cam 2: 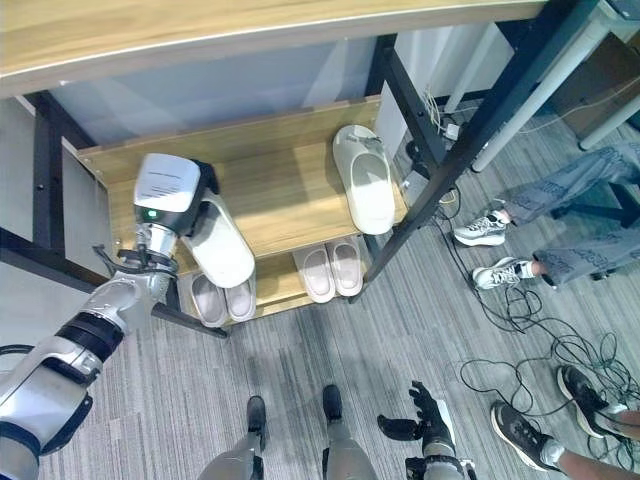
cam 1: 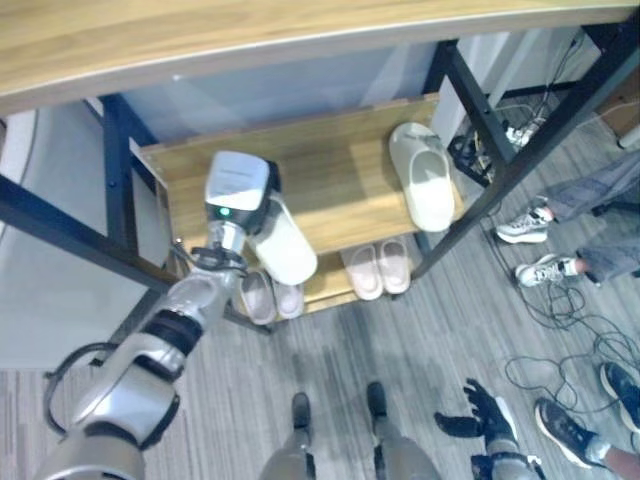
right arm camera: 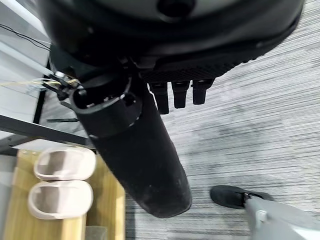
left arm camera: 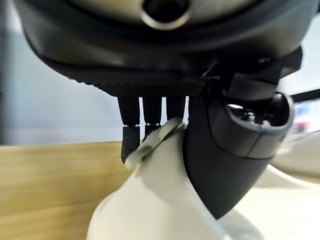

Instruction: Arrange the slippers neatly on the shoe rack.

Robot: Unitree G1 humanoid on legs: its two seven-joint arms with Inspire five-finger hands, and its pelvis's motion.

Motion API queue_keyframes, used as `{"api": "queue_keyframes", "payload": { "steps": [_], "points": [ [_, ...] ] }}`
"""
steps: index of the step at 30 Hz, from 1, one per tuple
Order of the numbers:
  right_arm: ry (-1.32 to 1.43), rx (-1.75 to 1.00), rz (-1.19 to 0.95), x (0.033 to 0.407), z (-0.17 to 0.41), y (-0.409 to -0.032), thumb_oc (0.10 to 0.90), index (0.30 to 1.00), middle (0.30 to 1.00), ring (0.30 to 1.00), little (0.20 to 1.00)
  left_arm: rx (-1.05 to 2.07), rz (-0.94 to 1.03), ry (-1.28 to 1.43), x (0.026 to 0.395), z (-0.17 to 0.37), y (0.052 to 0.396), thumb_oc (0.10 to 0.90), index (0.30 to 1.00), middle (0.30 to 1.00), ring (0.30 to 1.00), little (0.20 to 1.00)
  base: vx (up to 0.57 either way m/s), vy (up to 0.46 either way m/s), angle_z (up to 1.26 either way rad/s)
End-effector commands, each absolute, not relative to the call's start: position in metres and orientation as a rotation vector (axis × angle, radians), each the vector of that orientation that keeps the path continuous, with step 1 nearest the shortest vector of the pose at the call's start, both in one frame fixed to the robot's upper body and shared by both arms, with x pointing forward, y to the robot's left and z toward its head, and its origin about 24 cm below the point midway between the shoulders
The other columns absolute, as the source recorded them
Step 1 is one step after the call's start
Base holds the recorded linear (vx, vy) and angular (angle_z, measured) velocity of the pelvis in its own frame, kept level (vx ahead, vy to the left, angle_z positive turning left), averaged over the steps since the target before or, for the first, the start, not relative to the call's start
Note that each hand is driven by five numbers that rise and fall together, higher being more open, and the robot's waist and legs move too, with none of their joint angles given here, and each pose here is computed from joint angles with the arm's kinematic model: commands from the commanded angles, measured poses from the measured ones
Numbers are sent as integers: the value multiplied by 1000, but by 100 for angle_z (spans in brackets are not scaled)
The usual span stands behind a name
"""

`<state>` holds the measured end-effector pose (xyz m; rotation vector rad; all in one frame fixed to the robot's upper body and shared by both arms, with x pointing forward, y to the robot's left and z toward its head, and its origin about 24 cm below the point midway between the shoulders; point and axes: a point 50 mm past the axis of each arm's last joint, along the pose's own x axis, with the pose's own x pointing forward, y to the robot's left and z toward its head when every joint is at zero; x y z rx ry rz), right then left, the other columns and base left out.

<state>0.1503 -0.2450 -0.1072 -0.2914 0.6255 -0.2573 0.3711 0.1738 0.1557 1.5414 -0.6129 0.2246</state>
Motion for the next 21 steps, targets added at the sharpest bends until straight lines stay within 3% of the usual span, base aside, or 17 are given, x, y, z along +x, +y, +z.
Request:
{"api": "queue_keyframes", "payload": {
  "steps": [1, 5, 12, 21],
  "points": [
    [483, -331, -327, 167, -80, -271, 800, 900, 900, 900, 900, 1377, 279, -872, 379, 213, 129, 400, 300, 300, 300, 300, 0, 0, 0],
    [448, -347, -307, 175, -73, -270, 800, 900, 900, 900, 900, 1359, 242, -960, 380, 230, 99, 400, 300, 300, 300, 300, 9, -16, -4],
    [389, -365, -297, 185, -61, -275, 800, 900, 900, 900, 900, 1477, 284, -1044, 389, 270, 87, 400, 300, 300, 300, 300, 22, -13, -11],
    [332, -360, -272, 190, -51, -273, 800, 900, 900, 900, 900, 1665, 410, -1066, 396, 314, 105, 400, 300, 300, 300, 300, 28, -11, -8]
  ]
}}
